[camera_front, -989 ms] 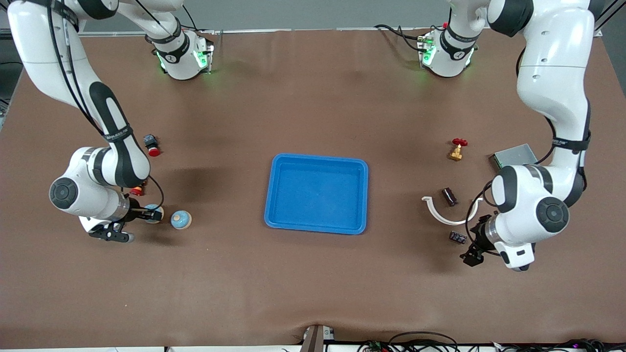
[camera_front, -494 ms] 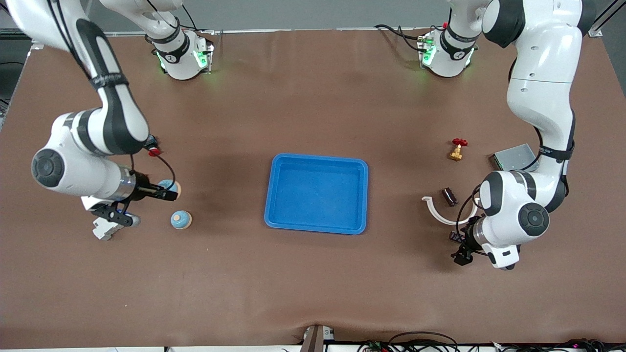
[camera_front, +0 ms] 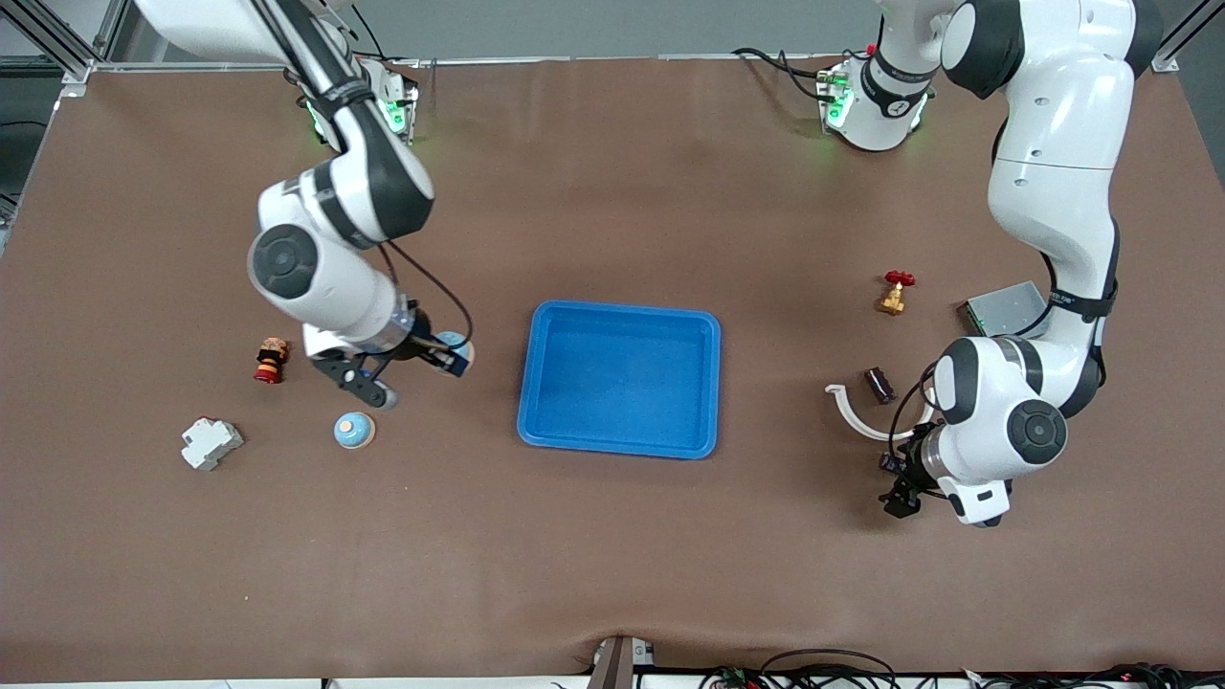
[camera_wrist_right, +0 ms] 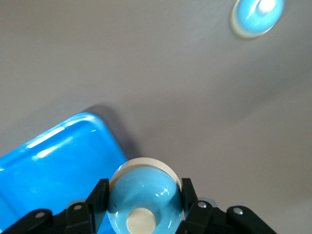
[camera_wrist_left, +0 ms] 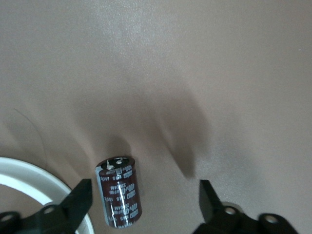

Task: Place electrolytic capacitor and blue bell in tray
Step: 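Carry the bell toward the tray while the left gripper grasps a capacitor, then release the bell in the tray while the left gripper carries the capacitor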

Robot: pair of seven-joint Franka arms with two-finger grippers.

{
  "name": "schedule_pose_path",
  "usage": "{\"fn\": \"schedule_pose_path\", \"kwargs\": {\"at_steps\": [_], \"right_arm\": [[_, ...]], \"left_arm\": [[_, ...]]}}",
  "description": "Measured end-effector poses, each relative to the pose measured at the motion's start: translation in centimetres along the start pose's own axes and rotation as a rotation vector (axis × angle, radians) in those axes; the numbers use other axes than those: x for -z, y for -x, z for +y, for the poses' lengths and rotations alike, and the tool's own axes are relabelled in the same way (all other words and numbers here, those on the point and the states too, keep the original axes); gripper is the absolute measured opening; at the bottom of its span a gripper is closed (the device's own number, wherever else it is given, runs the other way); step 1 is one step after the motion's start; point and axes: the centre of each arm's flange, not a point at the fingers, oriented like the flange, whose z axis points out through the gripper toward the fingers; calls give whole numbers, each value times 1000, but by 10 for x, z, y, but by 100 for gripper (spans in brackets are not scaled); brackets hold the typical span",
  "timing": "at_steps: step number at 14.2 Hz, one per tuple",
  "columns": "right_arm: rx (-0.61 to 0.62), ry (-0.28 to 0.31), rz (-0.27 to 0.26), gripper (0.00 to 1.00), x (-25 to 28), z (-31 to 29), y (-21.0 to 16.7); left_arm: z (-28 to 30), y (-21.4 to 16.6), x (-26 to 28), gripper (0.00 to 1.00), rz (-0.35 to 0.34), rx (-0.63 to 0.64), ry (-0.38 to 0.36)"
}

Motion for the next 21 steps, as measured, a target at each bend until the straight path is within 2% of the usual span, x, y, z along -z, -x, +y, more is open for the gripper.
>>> {"fn": "schedule_pose_path", "kwargs": {"at_steps": [5,6,9,13,16,19,21], "right_arm": [[-89,-52,19,65,-51,-36,44],[-99,-53,19,65,-65,-40,50],[-122,-31,14,65,-101,-46,69],[-146,25,61,65,-129,-49,88],[-160,53,74,65,-150,-52,103],[-179,36,76,65,-163,-58,118],[-185,26,76,65,-167,-62,128]], "left_arm": [[1,0,1,38,2,0,3],[1,-1,2,33,2,0,5],[5,-2,7,33,9,0,20],[15,-5,31,33,26,-2,60],[17,-1,66,33,12,-9,36],[22,22,106,33,-2,-40,14],[33,58,114,33,-7,-65,11]]}}
